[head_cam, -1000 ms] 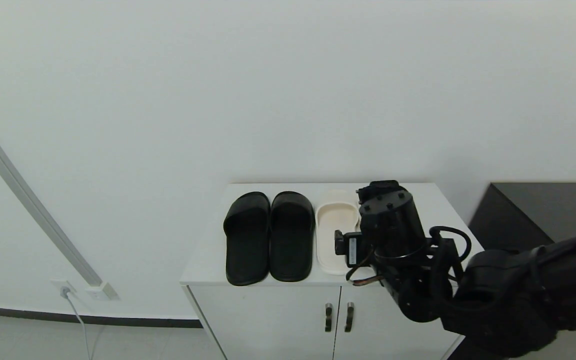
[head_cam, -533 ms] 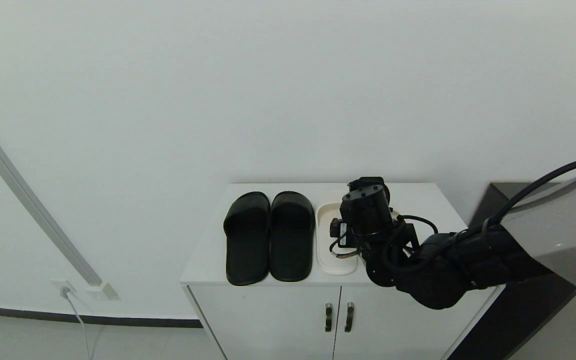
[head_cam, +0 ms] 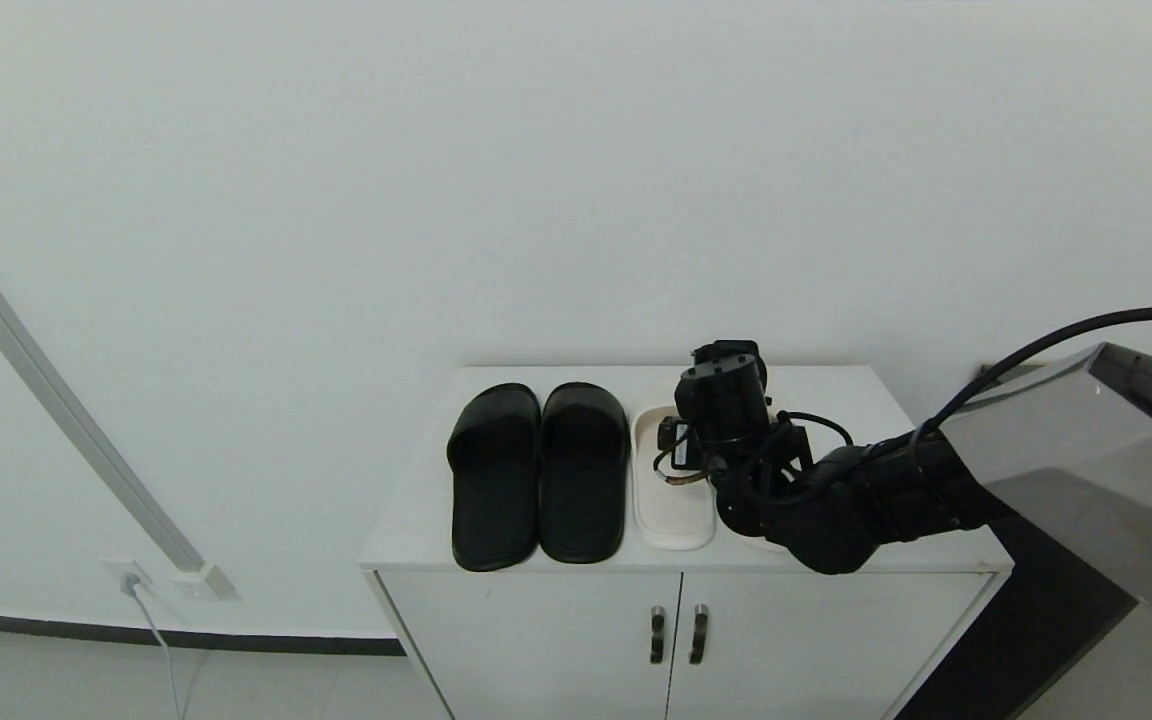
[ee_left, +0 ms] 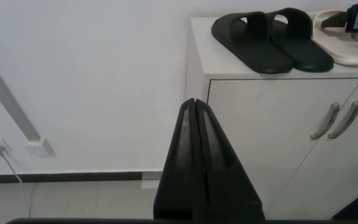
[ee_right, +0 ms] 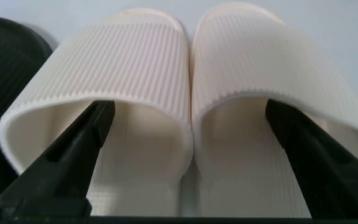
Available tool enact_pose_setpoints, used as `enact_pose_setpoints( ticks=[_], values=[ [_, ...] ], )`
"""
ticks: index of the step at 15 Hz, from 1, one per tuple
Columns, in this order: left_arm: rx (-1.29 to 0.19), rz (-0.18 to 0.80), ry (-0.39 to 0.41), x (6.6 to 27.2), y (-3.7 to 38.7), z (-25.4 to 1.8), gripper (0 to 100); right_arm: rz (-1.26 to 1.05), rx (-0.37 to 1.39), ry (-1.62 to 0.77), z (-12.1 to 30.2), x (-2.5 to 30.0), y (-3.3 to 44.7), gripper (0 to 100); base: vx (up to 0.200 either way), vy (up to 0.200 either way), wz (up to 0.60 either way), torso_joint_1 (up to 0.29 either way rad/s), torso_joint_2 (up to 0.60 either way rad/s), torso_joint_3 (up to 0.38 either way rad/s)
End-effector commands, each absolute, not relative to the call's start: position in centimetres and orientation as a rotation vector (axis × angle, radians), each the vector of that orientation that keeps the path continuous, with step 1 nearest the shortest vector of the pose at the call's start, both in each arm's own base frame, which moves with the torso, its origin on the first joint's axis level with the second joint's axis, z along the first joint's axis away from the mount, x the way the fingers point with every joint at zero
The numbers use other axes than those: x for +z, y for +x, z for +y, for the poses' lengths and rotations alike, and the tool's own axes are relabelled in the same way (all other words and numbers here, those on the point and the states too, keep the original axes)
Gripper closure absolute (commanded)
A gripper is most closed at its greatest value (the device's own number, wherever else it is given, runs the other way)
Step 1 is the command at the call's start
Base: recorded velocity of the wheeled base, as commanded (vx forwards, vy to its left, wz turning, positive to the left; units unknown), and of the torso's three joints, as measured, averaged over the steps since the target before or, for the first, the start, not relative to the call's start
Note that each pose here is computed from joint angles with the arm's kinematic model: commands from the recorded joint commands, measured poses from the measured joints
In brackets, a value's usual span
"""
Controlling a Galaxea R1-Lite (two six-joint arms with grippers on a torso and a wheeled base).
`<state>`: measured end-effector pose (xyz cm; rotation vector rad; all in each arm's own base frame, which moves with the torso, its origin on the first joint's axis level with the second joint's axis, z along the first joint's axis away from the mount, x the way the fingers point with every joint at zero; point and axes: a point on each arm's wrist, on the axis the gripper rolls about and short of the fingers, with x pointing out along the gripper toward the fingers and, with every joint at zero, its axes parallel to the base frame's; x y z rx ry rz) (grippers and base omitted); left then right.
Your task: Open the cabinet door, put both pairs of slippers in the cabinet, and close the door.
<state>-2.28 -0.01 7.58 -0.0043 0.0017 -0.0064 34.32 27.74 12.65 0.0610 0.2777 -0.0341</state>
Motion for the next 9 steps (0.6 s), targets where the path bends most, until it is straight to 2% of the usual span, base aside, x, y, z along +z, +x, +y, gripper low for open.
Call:
enact_pose_setpoints(
  ticks=[1, 7, 9],
  values=[
    [-0.006, 0.003, -0.005, 7.6, -2.3, 0.0, 100, 0.273, -0.036, 0.053, 27.8, 12.6, 34.6, 100, 0.000, 0.000, 0.00, 0.000, 0.00, 0.000],
    [-0.006, 0.003, -0.005, 7.6, -2.3, 0.0, 100, 0.272, -0.035, 0.053, 27.8, 12.7, 34.6, 100, 0.000, 0.000, 0.00, 0.000, 0.00, 0.000],
    [-0.006, 0.003, -0.006, 7.6, -2.3, 0.0, 100, 0.257, -0.033, 0.064, 27.6, 13.6, 34.3, 100, 0.000, 0.000, 0.00, 0.000, 0.00, 0.000]
  ],
)
